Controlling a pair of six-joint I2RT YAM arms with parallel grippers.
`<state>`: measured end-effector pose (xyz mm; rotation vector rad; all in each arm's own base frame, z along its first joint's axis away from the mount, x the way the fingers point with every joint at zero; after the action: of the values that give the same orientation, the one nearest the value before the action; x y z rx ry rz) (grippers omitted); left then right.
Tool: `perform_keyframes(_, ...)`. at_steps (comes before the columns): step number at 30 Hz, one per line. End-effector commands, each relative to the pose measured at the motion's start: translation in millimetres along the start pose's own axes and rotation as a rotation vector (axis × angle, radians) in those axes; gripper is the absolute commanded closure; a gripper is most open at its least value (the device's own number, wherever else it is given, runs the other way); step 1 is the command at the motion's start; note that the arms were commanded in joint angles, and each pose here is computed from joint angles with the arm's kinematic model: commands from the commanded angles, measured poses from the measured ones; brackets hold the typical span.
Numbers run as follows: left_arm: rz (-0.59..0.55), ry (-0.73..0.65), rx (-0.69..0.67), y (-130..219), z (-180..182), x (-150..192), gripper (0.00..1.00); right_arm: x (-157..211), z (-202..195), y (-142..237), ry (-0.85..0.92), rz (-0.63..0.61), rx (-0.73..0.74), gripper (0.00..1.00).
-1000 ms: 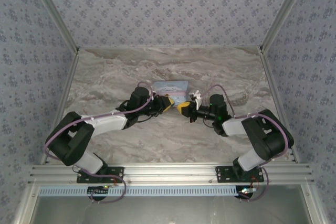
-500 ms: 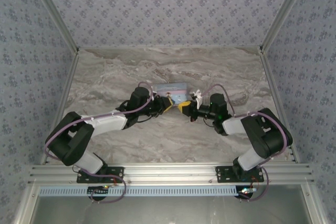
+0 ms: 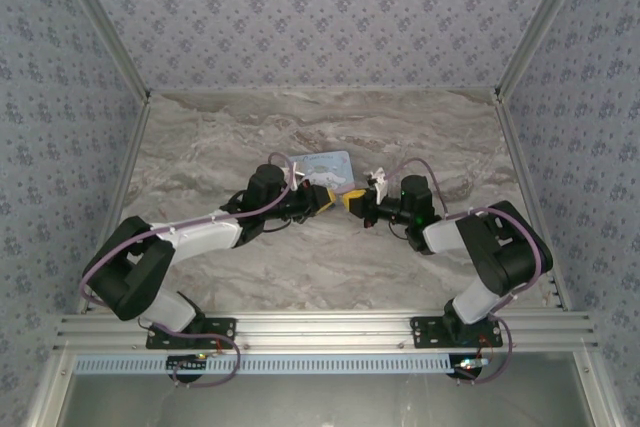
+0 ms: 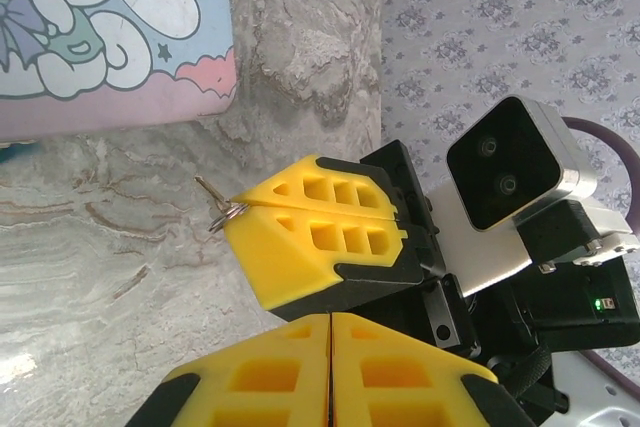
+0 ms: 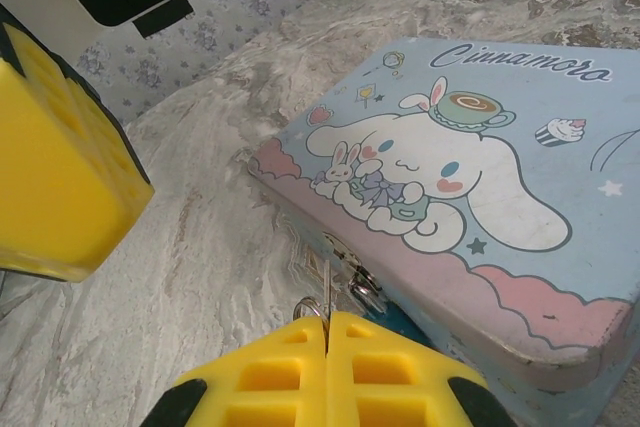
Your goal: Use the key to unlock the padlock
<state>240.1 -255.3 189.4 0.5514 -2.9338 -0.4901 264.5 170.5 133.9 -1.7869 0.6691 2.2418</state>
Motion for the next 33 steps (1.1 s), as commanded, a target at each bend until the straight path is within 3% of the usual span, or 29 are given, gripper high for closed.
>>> perform_keyframes(1,-0.016,-0.045,0.025,7.1,-11.4,-2.5,0.9,3.6,-2.5,0.4,0.002,0.007,0.011,1.0)
perform_keyframes(10,-0.093,-0.102,-0.088,24.3,-3.4,-9.5,0.77,-1.2,-3.8,4.2,-0.008,-0.004,0.039,1.0)
perform_keyframes(14,-0.136,-0.175,-0.194,34.1,-1.2,-11.8,0.64,-3.5,-2.8,12.5,-0.018,-0.006,0.097,1.0)
perform_keyframes(27,-0.295,-0.258,-0.411,79.5,20.5,-58.2,0.06,-4.9,8.9,55.4,-0.034,0.158,0.338,1.0)
perform_keyframes(29,-0.261,-0.261,-0.386,76.3,22.0,-66.6,0.01,-6.8,12.0,58.7,-0.034,0.155,0.336,1.0)
perform_keyframes(33,-0.226,-0.277,-0.392,65.8,19.5,-76.3,0.01,-10.9,15.2,59.9,-0.043,0.143,0.312,1.0)
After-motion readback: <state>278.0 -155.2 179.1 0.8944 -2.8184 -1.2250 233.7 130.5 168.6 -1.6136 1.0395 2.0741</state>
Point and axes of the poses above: each hand's point on the last joint's axis, 136 mm out from that joint toward the fingers, its own y axis back along the fingers, its own z axis along the line the jaws close on, x = y × z, the point moved 9 cm from there along y, back along the fingers, and after that the axes turned 12 degrees about y, right-handed, at the moved point
